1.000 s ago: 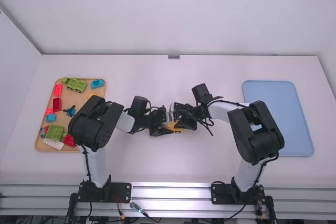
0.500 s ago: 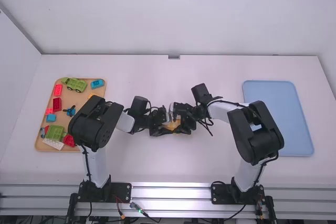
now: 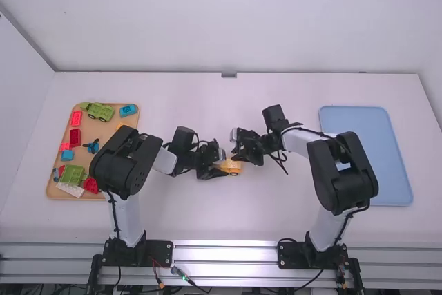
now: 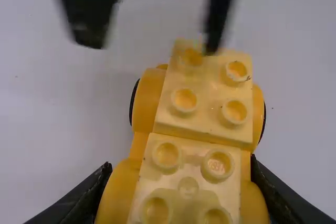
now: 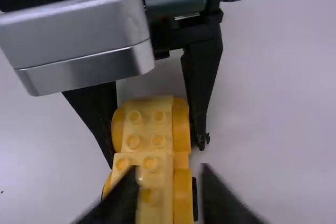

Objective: Assemble lego blocks to make yellow taxi

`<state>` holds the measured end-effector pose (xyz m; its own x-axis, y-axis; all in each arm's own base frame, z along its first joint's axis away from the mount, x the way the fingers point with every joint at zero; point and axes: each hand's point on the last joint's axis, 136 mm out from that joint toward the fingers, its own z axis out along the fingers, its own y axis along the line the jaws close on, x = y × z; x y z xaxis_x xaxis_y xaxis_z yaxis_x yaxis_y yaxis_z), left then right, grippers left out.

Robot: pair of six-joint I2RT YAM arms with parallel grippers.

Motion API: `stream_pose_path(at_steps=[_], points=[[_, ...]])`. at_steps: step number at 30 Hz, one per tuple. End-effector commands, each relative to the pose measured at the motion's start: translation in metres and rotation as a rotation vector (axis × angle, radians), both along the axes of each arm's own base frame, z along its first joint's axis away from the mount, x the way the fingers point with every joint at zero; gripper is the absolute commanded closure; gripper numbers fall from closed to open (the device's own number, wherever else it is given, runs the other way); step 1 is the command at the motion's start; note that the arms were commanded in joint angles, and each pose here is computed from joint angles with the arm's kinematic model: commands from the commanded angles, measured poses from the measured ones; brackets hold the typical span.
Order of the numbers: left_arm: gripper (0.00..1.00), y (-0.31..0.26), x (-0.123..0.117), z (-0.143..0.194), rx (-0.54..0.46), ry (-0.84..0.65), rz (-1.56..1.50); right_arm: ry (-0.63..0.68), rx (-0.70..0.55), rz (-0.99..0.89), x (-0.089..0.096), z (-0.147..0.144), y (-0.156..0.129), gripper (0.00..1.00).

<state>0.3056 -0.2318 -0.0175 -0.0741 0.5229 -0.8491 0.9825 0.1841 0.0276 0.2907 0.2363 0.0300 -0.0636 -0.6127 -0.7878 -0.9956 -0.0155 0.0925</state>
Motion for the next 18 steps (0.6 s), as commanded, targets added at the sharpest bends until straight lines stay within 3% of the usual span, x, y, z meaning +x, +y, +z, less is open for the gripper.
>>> stream_pose_path(at_steps=[1, 18], points=[[0.61, 0.004, -0.012, -0.014, 0.028, 0.052, 0.007, 0.008, 0.017, 0.032, -0.006, -0.004, 0.003, 1.00], [0.62, 0.004, -0.012, -0.013, 0.028, 0.052, 0.008, 0.040, -0.046, -0.050, -0.014, -0.032, -0.003, 1.00]])
